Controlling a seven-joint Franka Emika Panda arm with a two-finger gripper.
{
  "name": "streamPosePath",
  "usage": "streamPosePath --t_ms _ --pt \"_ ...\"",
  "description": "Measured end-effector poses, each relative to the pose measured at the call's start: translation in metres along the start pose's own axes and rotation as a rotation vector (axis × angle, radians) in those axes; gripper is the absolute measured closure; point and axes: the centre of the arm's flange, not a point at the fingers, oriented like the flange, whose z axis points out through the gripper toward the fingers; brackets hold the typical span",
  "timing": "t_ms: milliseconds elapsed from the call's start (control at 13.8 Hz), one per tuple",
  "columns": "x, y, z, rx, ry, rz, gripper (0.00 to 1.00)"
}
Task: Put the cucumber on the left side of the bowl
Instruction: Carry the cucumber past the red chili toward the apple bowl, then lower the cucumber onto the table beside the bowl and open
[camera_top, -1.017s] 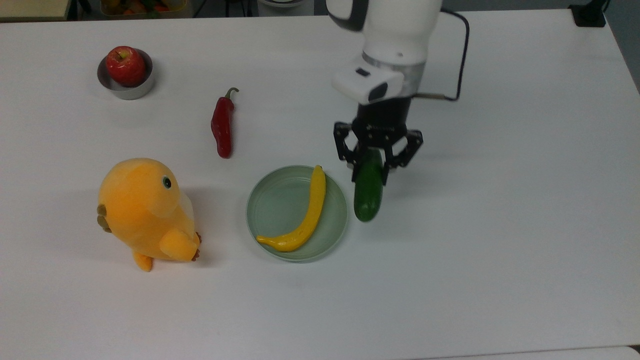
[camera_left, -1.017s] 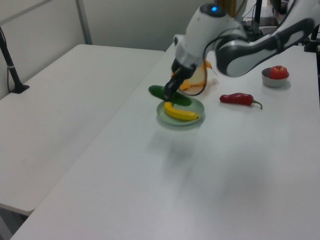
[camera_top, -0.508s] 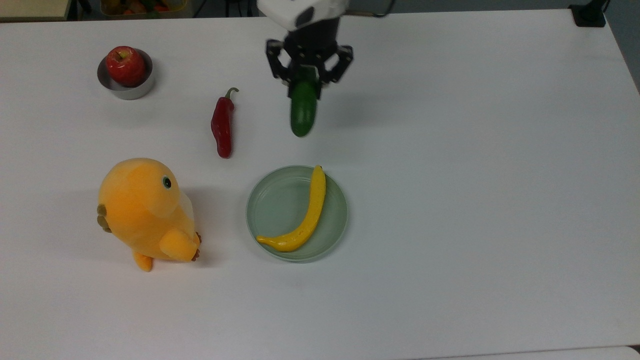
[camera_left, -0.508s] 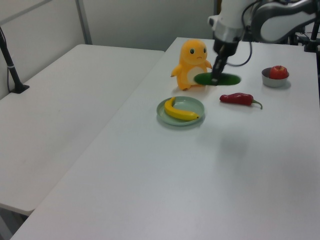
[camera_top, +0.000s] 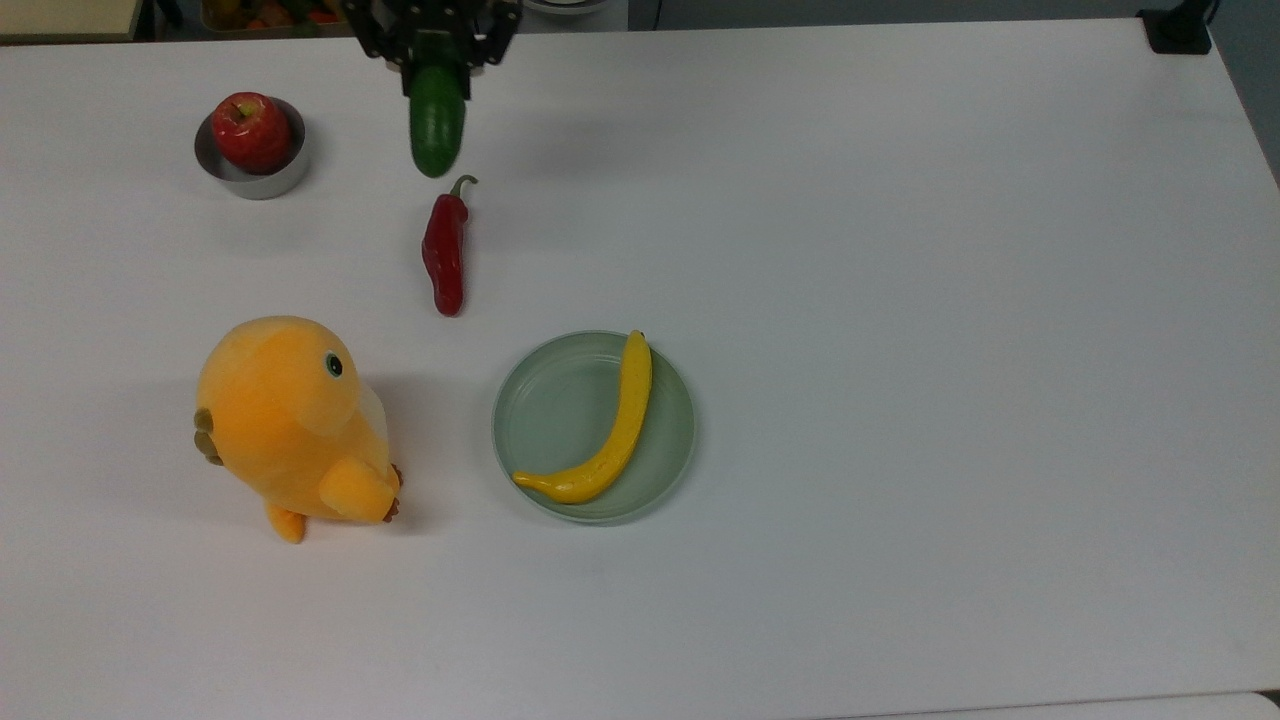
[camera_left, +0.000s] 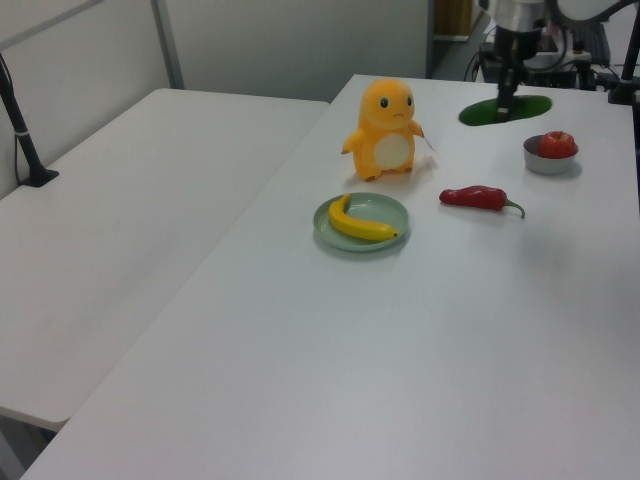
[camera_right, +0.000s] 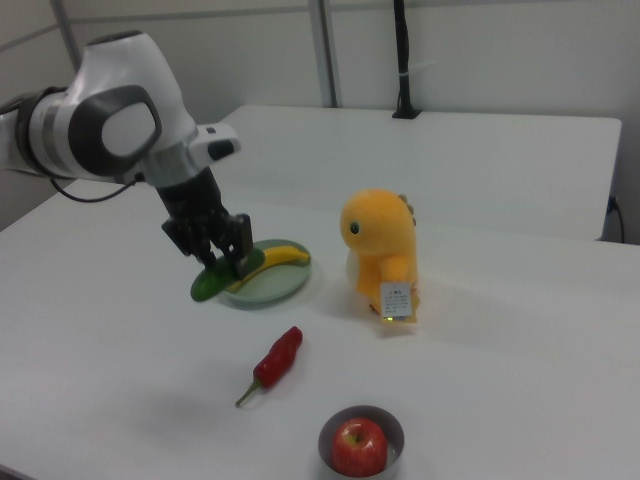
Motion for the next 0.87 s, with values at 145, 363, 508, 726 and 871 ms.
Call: streamPosePath --t_ms 145,363,508,726,871 --pt "-0.021 0.013 0.013 0.042 -0.022 0.018 0.52" --pt "-0.036 0.025 0.044 0.065 -0.078 -0.017 0.52" --pt "-0.046 0.054 0.063 0.079 -0.109 -0.007 0.52" --pt "-0.054 0.078 0.098 0.093 -0.173 0.036 0.52" --pt "-0.049 0.082 0.119 0.087 -0.183 0.044 0.52"
